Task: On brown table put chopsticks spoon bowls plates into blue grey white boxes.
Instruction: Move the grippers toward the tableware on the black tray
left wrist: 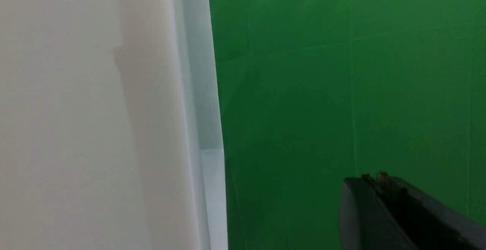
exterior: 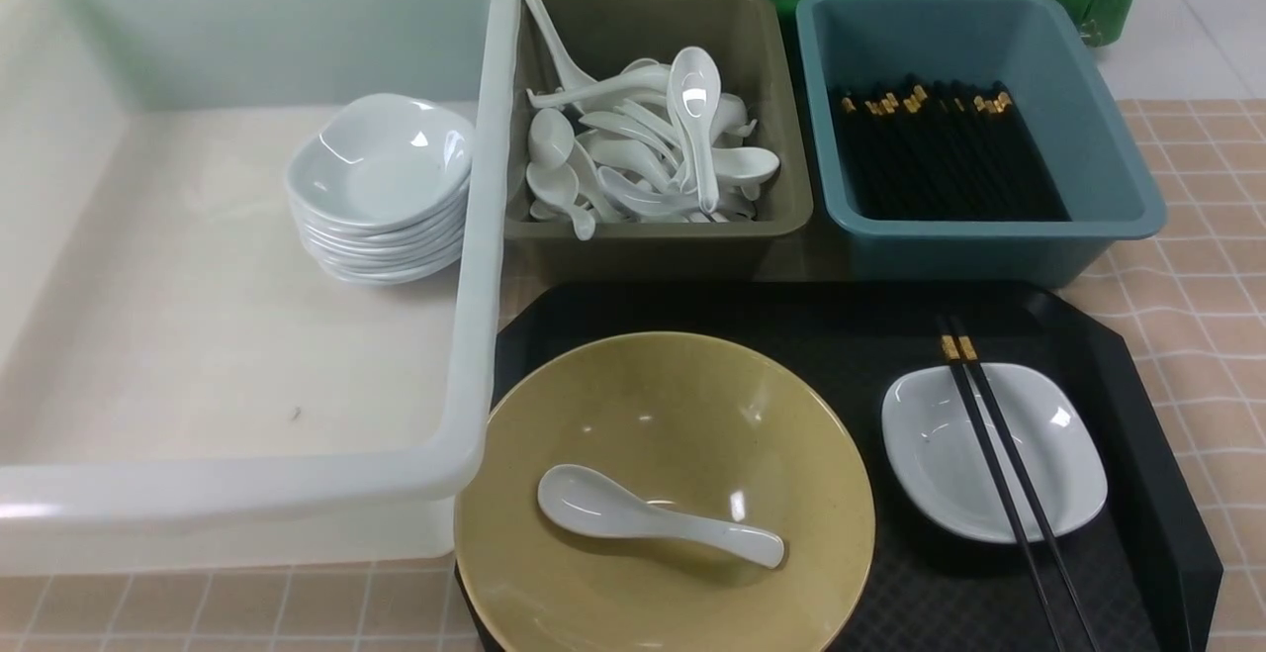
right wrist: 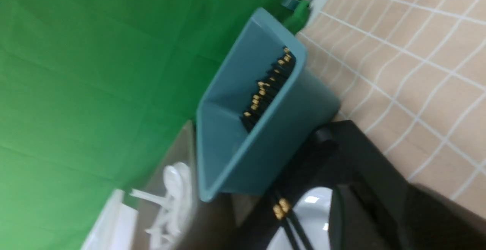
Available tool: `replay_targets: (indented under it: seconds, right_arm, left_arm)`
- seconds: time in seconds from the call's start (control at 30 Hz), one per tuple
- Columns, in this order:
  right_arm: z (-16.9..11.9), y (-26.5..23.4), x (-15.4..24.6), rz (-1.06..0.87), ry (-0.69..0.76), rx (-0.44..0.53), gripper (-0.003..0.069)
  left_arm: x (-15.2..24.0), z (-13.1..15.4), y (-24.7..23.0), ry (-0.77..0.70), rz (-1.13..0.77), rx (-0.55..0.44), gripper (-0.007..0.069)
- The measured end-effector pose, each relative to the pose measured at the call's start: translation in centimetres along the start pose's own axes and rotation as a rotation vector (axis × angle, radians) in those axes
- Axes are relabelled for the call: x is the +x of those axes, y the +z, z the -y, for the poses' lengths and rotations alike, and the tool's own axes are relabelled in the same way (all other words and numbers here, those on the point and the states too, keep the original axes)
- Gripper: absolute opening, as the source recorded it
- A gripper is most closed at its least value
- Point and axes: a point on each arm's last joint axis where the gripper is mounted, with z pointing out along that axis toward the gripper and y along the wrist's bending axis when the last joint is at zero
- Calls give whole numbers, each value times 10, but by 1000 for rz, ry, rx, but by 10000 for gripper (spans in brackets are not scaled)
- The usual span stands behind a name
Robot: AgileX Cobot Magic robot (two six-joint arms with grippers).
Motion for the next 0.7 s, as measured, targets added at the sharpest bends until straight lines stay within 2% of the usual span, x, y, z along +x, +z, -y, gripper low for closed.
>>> replay_targets:
  seconds: [0.1, 0.17, 0.2, 0.23, 0.3, 0.33, 0.37, 0.43, 0.53, 0.57, 0.6, 0.63, 0.67, 0.7]
  right_arm:
    - [0, 0, 0, -7, -28, 0, 237]
    - [-4, 0, 0, -6, -95, -56, 237]
    - [-5, 0, -1, -4, -95, -60, 237]
    - [-16, -3, -5, 0, -183, -123, 237]
    - [-37, -10, -15, 15, -310, -202, 226]
    - [-40, -10, -17, 11, -324, -202, 225]
    - [-54, -13, -24, 0, -428, -224, 210]
    - [-78, -13, -35, -36, -587, -225, 172]
    - [-106, 4, -43, -177, -891, -168, 106]
    - [-115, 8, -46, -203, -977, -166, 92]
    - [-126, 20, -47, -293, -1115, -131, 67]
    - [-126, 25, -46, -332, -1149, -112, 64]
    - [-135, 42, -46, -476, -1255, -45, 43]
    - [-136, 44, -46, -493, -1264, -37, 43]
  left_arm:
    - [5, 0, 0, 87, -56, -8, 1]
    - [10, 19, -2, 331, -126, 38, 1]
    - [11, 23, -3, 382, -136, 51, 1]
    - [14, 46, -8, 593, -170, 112, 1]
    - [16, 72, -13, 892, -202, 158, 1]
    - [16, 75, -13, 918, -206, 159, 1]
    - [17, 89, -11, 1054, -245, 145, 1]
    - [17, 105, 1, 1218, -326, 77, 1]
    - [17, 122, 25, 1369, -486, -67, 1]
    - [18, 126, 31, 1384, -526, -97, 1]
    - [17, 131, 45, 1435, -619, -181, 1]
    - [17, 132, 47, 1440, -633, -192, 1]
    - [17, 136, 67, 1470, -775, -312, 1]
    - [16, 136, 67, 1477, -774, -315, 1]
